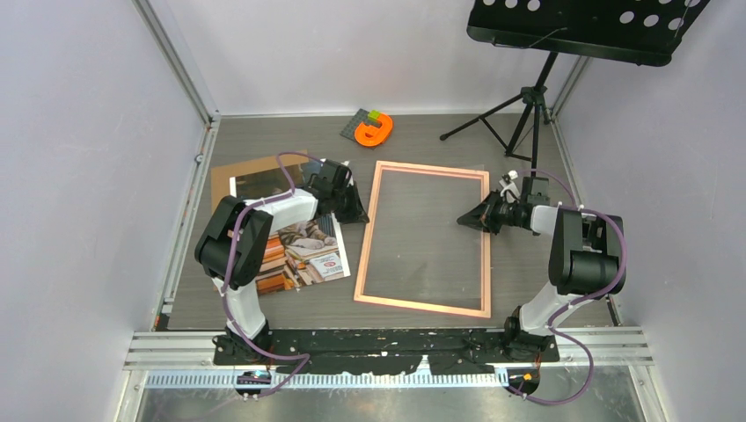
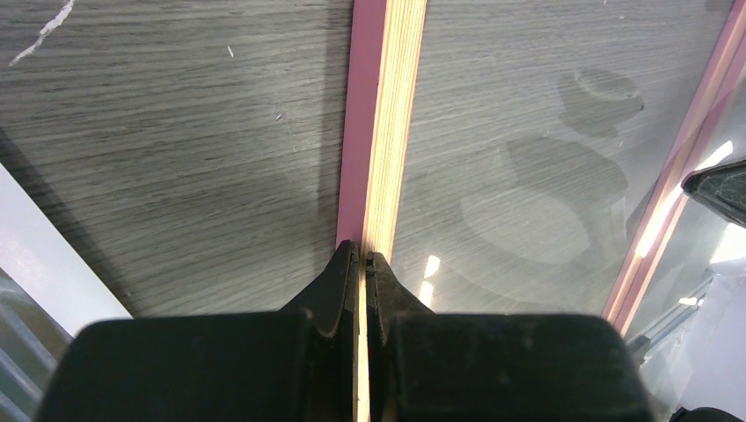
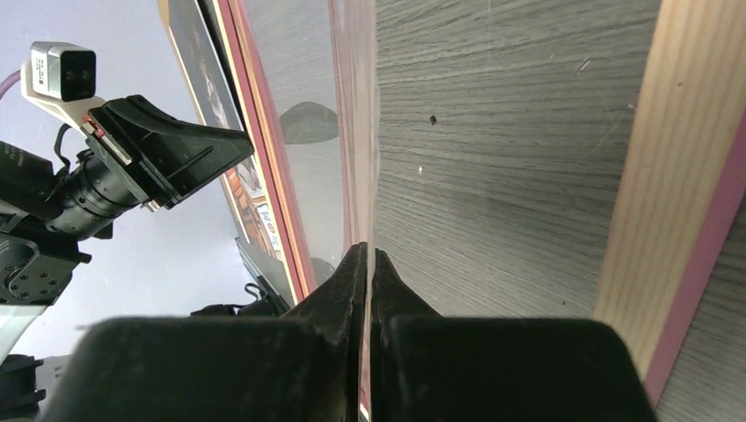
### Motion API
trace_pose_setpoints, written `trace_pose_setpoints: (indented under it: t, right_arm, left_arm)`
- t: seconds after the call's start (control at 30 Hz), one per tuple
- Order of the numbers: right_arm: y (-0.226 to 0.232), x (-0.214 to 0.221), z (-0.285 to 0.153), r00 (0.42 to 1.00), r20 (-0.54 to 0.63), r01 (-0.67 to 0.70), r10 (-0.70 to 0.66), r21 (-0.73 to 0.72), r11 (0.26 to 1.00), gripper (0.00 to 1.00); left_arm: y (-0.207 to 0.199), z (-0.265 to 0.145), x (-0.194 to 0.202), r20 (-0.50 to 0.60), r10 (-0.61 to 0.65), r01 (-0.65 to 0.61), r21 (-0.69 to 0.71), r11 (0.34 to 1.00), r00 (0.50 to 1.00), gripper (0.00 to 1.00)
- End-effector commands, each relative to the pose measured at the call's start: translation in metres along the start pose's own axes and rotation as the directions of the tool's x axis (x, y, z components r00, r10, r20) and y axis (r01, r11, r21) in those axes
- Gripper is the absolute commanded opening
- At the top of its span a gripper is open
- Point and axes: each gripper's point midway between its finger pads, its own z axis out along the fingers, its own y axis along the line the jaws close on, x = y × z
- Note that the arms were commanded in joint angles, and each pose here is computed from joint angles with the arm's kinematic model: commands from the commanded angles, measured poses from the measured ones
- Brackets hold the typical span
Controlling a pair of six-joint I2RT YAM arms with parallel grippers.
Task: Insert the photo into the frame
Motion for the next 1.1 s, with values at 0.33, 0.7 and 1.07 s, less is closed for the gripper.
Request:
trace_pose_setpoints:
  t: [0.33, 0.7, 1.07]
  right_arm:
    - [0.009, 0.005, 0.006, 0.995, -0.065, 0.077, -0.074, 0.036, 0.996, 0.06]
    - [0.007, 0.003, 0.010, 0.991, -0.092, 0.108, -0.101, 0.078, 0.991, 0.06]
    - [0.016, 0.004, 0.006, 0.989, -0.109, 0.107, -0.100, 0.068, 0.992, 0.06]
  left_arm:
    - [0.009, 0.013, 0.036, -0.100, 0.008, -0.012, -0.038, 0.999, 0.995, 0.00]
    - [0.009, 0.012, 0.036, -0.100, 0.009, -0.013, -0.040, 0.999, 0.995, 0.00]
    - [0.010, 0.011, 0.034, -0.090, 0.025, -0.029, -0.048, 0.998, 0.996, 0.00]
